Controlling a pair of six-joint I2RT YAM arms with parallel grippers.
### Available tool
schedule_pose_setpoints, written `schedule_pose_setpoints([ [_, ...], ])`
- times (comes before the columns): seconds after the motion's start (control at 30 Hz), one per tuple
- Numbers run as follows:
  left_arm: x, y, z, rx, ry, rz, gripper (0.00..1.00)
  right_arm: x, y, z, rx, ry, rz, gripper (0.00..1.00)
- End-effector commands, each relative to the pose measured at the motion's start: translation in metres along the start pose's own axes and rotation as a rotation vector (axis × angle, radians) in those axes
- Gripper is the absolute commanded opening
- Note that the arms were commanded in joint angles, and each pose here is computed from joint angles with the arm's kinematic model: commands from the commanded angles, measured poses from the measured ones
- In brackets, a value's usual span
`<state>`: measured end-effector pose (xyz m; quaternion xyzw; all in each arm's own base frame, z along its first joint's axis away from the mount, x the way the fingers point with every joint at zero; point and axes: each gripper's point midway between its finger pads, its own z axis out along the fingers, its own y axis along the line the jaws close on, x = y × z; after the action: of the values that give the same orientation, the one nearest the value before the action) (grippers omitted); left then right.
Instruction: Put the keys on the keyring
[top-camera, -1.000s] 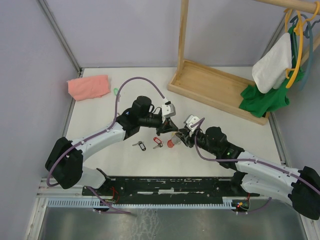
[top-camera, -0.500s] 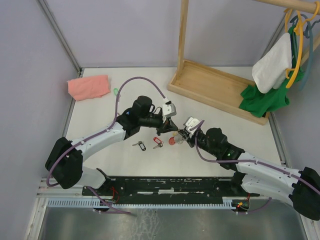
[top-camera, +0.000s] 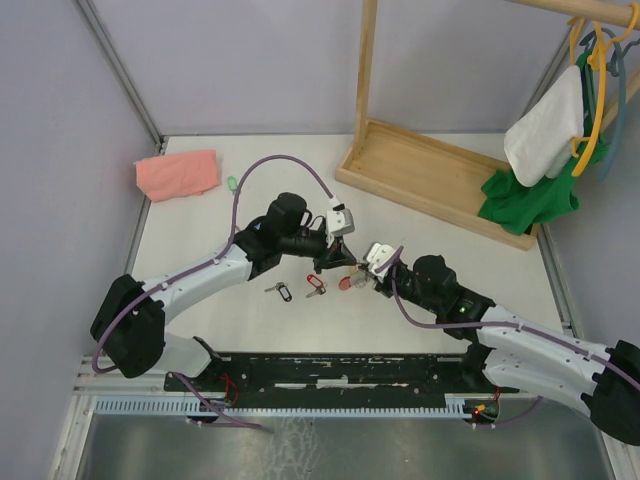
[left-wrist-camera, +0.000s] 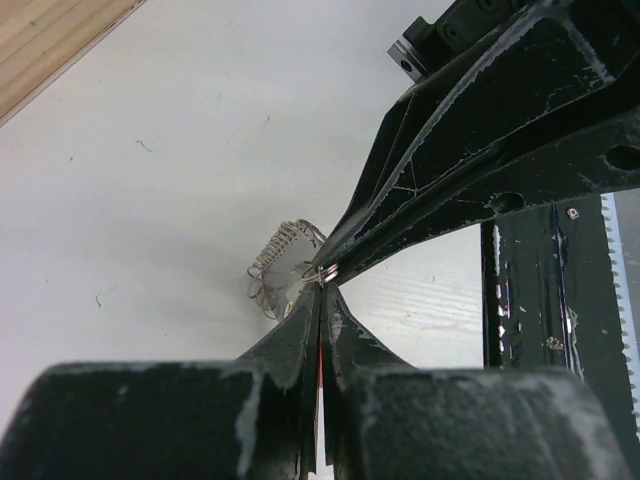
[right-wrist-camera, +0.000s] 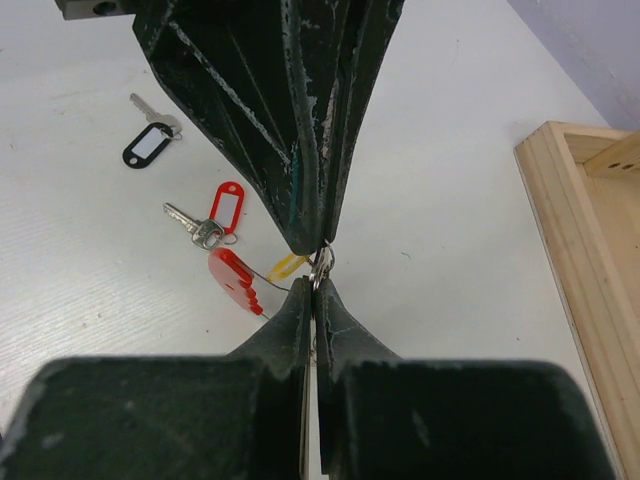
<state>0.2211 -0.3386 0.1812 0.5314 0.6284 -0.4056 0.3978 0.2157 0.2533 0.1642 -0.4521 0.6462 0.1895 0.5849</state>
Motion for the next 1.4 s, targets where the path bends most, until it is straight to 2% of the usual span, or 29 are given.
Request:
schedule_pose_setpoints([
  [0.0,-0.014,0.015,-0.010,-0.068,-0.018,0.033,0.03,-0.009,0.006,-0.007,-0.067,0.016,-0.048,0.01],
  [0.13,-0.018,0.009,-0.009,-0.037,-0.033,0.038,0.03,-0.006,0.015,-0.006,-0.132,0.030,-0.089,0.12],
  [0.33,-0.020,0.002,-0.011,-0.007,-0.052,0.057,0.03,-0.006,0.010,0.001,-0.114,0.027,-0.128,0.21],
  [0.5,-0.022,-0.003,-0.011,0.016,-0.065,0.062,0.03,-0.007,0.007,0.006,-0.095,0.018,-0.138,0.23],
  [0.63,-0.022,-0.002,-0.012,0.014,-0.065,0.062,0.03,-0.006,0.000,0.006,-0.056,0.022,-0.140,0.20],
  [0.83,-0.018,0.000,-0.012,-0.003,-0.052,0.058,0.03,-0.012,-0.008,0.000,-0.006,-0.010,-0.141,0.01],
  [1.2,0.006,0.030,-0.007,-0.094,0.011,-0.044,0.03,-0.045,-0.004,-0.004,-0.019,-0.233,-0.116,0.01],
  [1.37,0.013,0.031,0.002,-0.059,0.017,-0.066,0.03,-0.057,-0.005,-0.001,-0.028,-0.295,-0.114,0.01],
])
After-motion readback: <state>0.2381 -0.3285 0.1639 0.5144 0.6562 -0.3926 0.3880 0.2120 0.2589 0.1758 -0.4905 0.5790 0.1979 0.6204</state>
